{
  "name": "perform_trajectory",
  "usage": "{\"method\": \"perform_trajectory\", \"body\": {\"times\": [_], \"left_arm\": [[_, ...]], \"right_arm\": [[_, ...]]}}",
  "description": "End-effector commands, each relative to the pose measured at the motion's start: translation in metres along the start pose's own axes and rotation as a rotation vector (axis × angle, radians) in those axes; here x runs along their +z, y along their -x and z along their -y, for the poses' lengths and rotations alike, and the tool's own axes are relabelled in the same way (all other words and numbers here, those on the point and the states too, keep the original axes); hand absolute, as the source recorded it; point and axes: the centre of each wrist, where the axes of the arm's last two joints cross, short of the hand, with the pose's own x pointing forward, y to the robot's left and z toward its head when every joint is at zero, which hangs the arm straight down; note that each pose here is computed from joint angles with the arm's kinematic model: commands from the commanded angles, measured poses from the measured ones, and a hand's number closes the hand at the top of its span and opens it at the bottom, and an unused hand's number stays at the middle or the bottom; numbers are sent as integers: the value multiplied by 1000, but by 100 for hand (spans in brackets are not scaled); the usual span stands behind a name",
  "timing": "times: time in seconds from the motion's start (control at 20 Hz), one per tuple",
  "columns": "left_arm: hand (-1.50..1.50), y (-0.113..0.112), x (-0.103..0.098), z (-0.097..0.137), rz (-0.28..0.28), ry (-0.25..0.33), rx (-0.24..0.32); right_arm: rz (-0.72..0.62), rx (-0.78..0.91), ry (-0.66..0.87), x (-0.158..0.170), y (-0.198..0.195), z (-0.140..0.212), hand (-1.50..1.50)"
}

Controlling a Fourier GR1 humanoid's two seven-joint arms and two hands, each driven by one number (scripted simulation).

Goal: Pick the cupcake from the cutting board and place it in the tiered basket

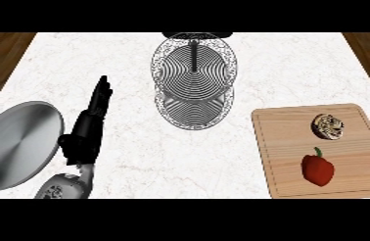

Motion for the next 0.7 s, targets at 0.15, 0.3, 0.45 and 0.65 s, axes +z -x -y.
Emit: {"method": "perform_trajectory", "body": {"times": [0.15,0.3,0.45,0.65], "left_arm": [[0,-2,-20,-6,5,0,-24],[0,-3,-19,8,11,5,-15],[0,2,-8,14,17,-1,-3],[0,-3,-18,0,-10,10,-5]], "right_arm": [[-67,310,-113,-31,-13,-46,-150],[-105,314,-156,-27,8,-52,-150],[-115,339,-165,-37,23,-69,-150],[-112,372,-184,-26,11,-76,-150]]}}
